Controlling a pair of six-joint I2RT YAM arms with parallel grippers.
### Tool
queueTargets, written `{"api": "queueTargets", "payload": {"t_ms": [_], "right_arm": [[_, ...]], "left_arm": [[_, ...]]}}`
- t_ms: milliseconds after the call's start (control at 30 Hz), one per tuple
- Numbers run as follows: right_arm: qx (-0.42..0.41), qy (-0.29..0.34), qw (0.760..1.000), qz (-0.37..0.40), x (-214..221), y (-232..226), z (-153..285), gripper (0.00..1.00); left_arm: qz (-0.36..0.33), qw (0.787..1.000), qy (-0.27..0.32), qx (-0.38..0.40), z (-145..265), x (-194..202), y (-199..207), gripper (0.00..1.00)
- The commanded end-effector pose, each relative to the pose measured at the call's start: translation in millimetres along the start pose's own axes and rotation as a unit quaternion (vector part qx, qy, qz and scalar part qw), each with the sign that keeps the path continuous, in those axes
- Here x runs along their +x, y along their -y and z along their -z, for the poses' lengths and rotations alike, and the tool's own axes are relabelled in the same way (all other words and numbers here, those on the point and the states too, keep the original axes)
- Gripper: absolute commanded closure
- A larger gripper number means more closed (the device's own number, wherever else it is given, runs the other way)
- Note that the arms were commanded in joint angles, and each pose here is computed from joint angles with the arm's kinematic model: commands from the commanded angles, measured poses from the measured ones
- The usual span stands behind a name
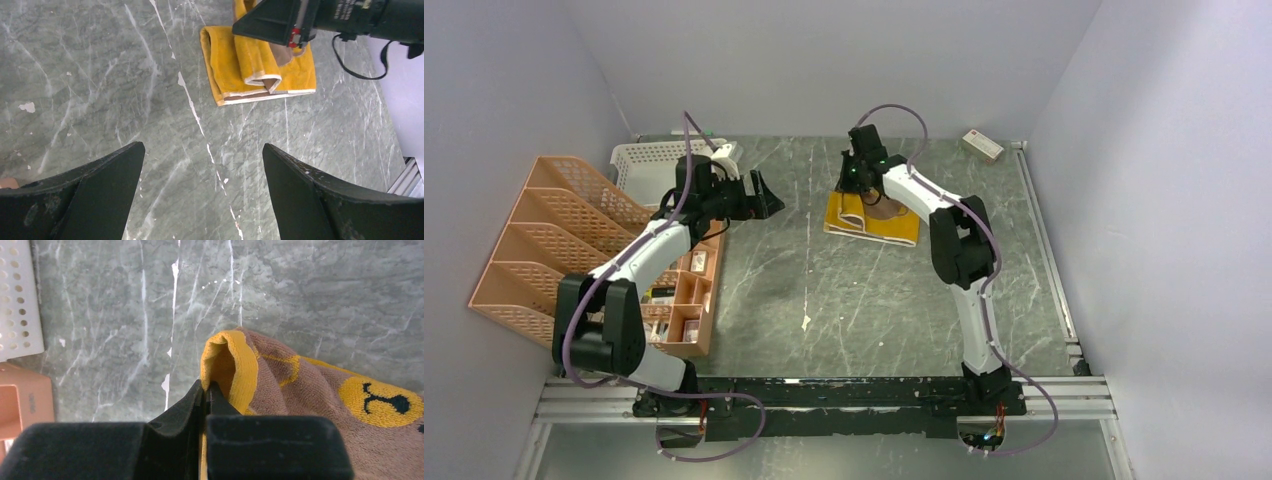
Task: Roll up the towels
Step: Fold the towel at the center of the board.
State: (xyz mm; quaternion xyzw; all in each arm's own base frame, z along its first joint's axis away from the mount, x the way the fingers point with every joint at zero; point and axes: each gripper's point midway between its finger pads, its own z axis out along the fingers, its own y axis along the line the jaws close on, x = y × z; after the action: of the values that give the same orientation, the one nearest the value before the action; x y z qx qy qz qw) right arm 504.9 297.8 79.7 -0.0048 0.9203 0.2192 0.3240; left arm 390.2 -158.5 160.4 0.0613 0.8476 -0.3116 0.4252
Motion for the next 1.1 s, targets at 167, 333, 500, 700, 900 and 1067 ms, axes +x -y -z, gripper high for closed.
{"api": "queueTargets", "payload": {"t_ms": [167, 333, 500, 700, 900, 1067], "right_arm": [[-0.011, -0.02, 1.0, -0.001, 9, -8, -13, 0.37], [-0.032, 0.053, 0.998, 0.031, -54, -32, 40, 0.1], [-0.139, 0.153, 0.978, 0.009, -107, -45, 127, 0.1], [-0.103, 0.167, 0.98, 0.017, -94, 2, 155, 0.15], [-0.06, 0.125, 0.99, 0.006, -47, 63, 140, 0.18], [-0.051, 0.114, 0.992, 0.006, -26, 86, 143, 0.18]], "left_arm": [[0.003, 1.0, 0.005, 0.014, 8, -3, 7, 0.0], [0.004, 1.0, 0.003, 0.021, 4, -4, 6, 0.0], [0.023, 0.999, 0.004, 0.037, -6, -1, 8, 0.0], [0.006, 0.998, -0.015, 0.058, -35, 6, 32, 0.01], [0.03, 0.989, -0.032, 0.138, -75, 26, 96, 0.13], [0.105, 0.978, 0.002, 0.178, -100, 29, 111, 0.24]]}}
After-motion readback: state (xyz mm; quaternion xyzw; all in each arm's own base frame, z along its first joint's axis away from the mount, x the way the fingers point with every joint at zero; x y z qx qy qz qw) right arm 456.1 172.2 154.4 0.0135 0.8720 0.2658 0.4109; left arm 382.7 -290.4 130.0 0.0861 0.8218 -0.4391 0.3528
